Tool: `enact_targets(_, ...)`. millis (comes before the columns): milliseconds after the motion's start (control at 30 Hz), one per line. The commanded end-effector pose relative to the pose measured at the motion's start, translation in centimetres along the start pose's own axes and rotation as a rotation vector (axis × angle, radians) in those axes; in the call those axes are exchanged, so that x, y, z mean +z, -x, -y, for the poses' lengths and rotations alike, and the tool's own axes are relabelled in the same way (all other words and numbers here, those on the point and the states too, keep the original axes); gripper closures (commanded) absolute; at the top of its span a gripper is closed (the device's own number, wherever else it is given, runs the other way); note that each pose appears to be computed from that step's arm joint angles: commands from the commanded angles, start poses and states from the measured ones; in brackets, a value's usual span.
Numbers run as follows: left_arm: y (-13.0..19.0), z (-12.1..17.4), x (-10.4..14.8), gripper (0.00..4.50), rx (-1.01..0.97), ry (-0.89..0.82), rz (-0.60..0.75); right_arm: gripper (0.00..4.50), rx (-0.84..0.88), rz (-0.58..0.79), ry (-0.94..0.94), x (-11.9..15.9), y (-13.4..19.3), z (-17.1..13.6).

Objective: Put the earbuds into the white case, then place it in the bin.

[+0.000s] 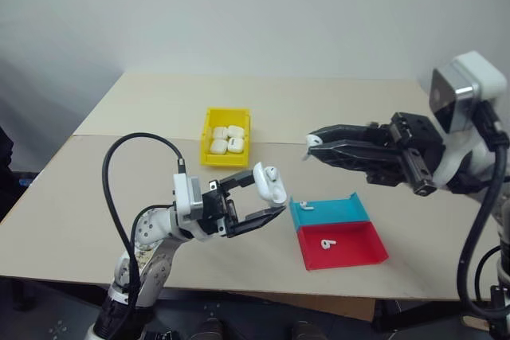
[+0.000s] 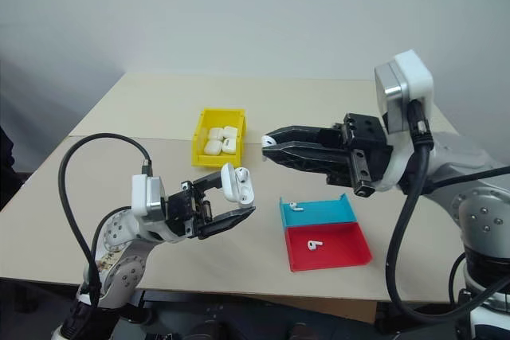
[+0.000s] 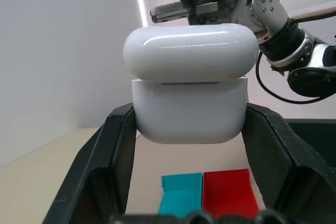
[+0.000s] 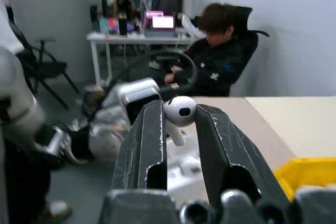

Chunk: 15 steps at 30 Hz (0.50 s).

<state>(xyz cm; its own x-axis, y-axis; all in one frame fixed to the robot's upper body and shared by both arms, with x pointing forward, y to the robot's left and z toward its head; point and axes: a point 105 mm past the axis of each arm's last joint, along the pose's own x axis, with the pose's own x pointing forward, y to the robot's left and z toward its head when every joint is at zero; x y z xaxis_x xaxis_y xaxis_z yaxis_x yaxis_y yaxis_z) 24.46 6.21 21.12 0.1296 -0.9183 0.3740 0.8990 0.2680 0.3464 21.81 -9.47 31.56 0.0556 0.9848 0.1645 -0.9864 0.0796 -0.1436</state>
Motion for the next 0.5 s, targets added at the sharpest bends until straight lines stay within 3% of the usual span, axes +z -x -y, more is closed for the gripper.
enact_targets(33, -0.8, -0.1, 1.0, 1.76, -0.029, -0.018, 0.046, 3.83, -0.001, 0.020, -0.023, 0.2, -0.9, -0.9)
enact_targets(500, -0.6, -0.1, 1.3, 1.76, -0.034, -0.044, 0.055, 3.83, 0.034, -0.094, -0.109, -2.3, -1.2, -1.1)
